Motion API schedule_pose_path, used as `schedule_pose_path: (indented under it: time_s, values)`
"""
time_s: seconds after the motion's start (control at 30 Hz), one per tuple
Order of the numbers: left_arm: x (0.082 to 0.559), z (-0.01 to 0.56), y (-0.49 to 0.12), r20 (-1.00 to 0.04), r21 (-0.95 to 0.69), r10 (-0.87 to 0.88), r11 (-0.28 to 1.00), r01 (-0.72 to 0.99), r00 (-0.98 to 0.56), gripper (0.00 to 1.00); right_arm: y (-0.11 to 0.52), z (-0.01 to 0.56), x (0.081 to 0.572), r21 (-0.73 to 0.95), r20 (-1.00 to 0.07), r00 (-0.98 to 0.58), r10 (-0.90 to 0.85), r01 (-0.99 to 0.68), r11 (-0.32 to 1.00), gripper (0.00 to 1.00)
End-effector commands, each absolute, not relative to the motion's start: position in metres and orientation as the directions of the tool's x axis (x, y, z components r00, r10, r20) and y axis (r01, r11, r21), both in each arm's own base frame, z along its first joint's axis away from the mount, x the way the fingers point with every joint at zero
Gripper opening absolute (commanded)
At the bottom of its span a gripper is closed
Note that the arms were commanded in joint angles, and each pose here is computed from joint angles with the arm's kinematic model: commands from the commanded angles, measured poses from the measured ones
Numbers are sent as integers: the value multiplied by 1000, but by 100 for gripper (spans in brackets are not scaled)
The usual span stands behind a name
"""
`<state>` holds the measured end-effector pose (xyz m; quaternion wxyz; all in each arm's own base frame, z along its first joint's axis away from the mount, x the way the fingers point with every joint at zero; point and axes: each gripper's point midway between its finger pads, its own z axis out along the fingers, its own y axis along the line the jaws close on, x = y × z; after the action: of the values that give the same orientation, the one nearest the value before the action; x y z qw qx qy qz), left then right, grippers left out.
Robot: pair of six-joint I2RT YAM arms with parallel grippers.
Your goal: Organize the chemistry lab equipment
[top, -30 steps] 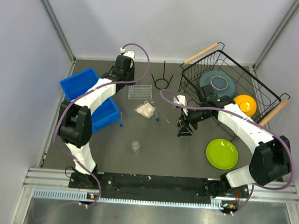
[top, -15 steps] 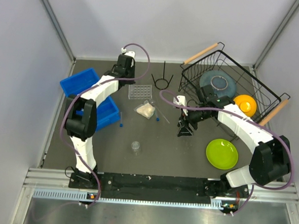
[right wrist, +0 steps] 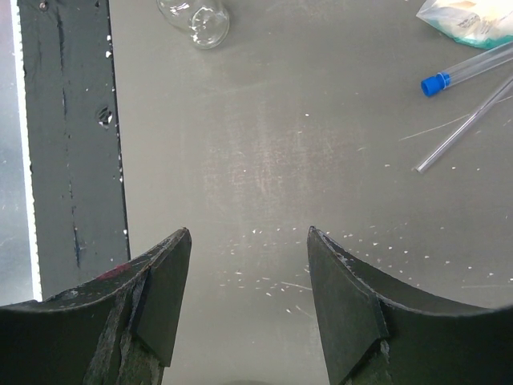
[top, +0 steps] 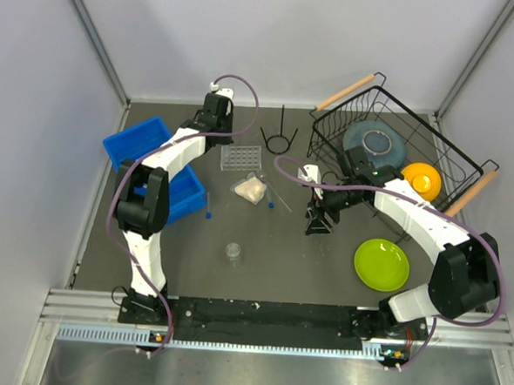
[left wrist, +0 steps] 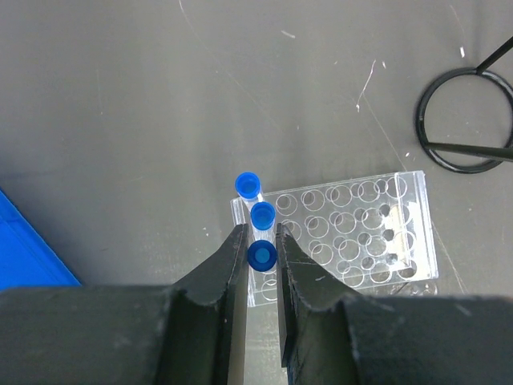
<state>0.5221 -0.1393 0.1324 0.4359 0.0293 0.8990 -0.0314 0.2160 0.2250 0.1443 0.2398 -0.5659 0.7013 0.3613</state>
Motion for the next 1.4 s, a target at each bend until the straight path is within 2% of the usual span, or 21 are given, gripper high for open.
schedule_pose_path:
  time_s: [0.0,0.47,0.77,0.93,0.97,1.07,1.27,1.37]
  values:
    - [532,140,-135,-804,-16,29,997,71,-594,12,227,150,221,202,-770,-211,-602,-976,83,60]
    - [525,127,-134,-777,-9,45,997,83,-628,12,228,148,221,215,-767,-221,-603,-973,84,60]
    - [523,113,-135,-757,-12,44,997,82,-651,17,227,148,222,212,-765,-220,-606,-973,87,61]
    - [522,112,-133,-751,-7,44,997,74,-659,31,227,148,222,212,-763,-222,-607,-973,90,61]
    - [522,116,-133,-757,-10,39,997,72,-652,40,227,147,222,213,-762,-223,-608,-973,90,61]
    - [520,126,-132,-768,-16,30,998,66,-640,48,227,147,222,216,-761,-224,-609,-972,89,61]
    - [510,158,-126,-802,-14,23,998,57,-597,54,226,144,222,218,-755,-227,-615,-972,91,61]
    - [498,187,-125,-831,-32,12,997,69,-557,63,224,142,223,209,-749,-222,-624,-973,96,61]
